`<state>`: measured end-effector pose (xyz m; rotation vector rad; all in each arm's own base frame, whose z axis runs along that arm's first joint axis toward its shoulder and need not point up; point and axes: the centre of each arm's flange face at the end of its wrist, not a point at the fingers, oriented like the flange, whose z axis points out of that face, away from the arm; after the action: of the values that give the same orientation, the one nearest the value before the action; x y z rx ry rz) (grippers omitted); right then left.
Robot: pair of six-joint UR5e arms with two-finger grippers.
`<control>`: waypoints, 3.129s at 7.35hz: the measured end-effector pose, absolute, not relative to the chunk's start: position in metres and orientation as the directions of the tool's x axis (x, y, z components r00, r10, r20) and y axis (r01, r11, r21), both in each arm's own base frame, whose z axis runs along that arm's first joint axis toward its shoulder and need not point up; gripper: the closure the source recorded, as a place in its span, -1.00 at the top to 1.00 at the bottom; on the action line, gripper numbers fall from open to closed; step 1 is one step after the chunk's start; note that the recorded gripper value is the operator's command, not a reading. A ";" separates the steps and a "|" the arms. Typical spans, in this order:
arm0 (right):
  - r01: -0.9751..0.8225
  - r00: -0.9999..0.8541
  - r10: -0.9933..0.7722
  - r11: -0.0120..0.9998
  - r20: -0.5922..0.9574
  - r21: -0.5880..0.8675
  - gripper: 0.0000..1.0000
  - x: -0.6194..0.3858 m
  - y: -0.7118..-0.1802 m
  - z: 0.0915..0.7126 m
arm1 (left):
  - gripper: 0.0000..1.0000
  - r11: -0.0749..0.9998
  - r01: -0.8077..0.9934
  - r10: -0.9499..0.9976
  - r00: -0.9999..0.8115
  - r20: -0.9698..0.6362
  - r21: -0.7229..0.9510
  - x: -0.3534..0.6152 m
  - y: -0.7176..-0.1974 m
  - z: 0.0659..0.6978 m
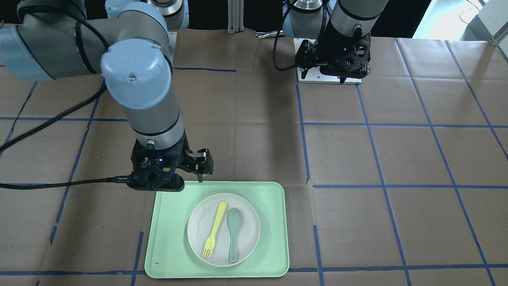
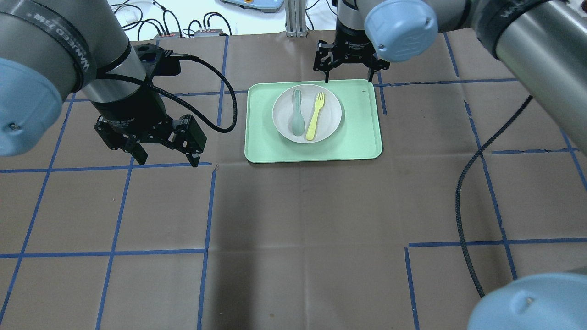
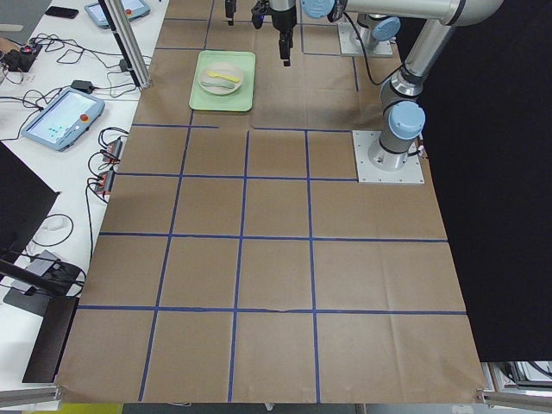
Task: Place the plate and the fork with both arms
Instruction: 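Lower the right gripper over the yellow fork on the plate, then close the right gripper on the yellow fork and lift it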
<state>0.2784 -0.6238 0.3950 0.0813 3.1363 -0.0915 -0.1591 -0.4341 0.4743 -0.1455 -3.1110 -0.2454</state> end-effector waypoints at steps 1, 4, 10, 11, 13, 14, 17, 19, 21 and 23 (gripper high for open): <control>0.065 -0.998 0.065 0.997 -0.003 -0.051 0.44 0.295 -0.635 0.380 | 1.00 0.983 0.088 0.085 -0.996 0.026 0.161 -0.157 -0.437 0.472; 0.076 -0.997 0.076 0.996 -0.006 -0.043 -0.09 0.325 -0.649 0.340 | 1.00 0.984 0.079 0.076 -0.997 0.023 0.158 -0.156 -0.444 0.468; 0.085 -0.996 0.085 0.996 0.011 -0.010 -0.24 0.344 -0.658 0.281 | 1.00 0.985 0.082 0.080 -0.997 0.019 0.151 -0.155 -0.444 0.468; 0.085 -0.996 0.085 0.996 0.018 -0.002 -0.24 0.343 -0.659 0.274 | 1.00 0.985 0.080 0.078 -0.997 0.021 0.154 -0.155 -0.445 0.467; 0.086 -0.996 0.086 0.996 0.024 0.002 -0.23 0.344 -0.664 0.253 | 1.00 0.984 0.078 0.076 -0.997 0.022 0.157 -0.155 -0.446 0.465; 0.086 -0.996 0.086 0.996 0.021 -0.007 -0.23 0.345 -0.668 0.242 | 1.00 0.985 0.078 0.075 -0.997 0.022 0.157 -0.155 -0.446 0.466; 0.089 -0.996 0.089 0.996 0.026 0.000 -0.23 0.345 -0.672 0.223 | 1.00 0.984 0.082 0.079 -0.997 0.021 0.157 -0.155 -0.446 0.466; 0.092 -0.995 0.092 0.996 0.033 0.018 -0.23 0.343 -0.674 0.207 | 1.00 0.984 0.088 0.086 -0.996 0.019 0.156 -0.154 -0.446 0.466; 0.095 -0.995 0.094 0.995 0.039 0.031 -0.23 0.342 -0.675 0.197 | 1.00 0.984 0.092 0.090 -0.996 0.020 0.155 -0.154 -0.446 0.466; 0.097 -0.995 0.096 0.995 0.040 0.038 -0.43 0.341 -0.677 0.190 | 1.00 0.984 0.088 0.086 -0.996 0.020 0.156 -0.155 -0.446 0.465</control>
<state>0.3407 -0.6769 0.1902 0.1538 3.1757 0.0631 -0.1546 -0.4460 0.4655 -0.1363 -3.1155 -0.2459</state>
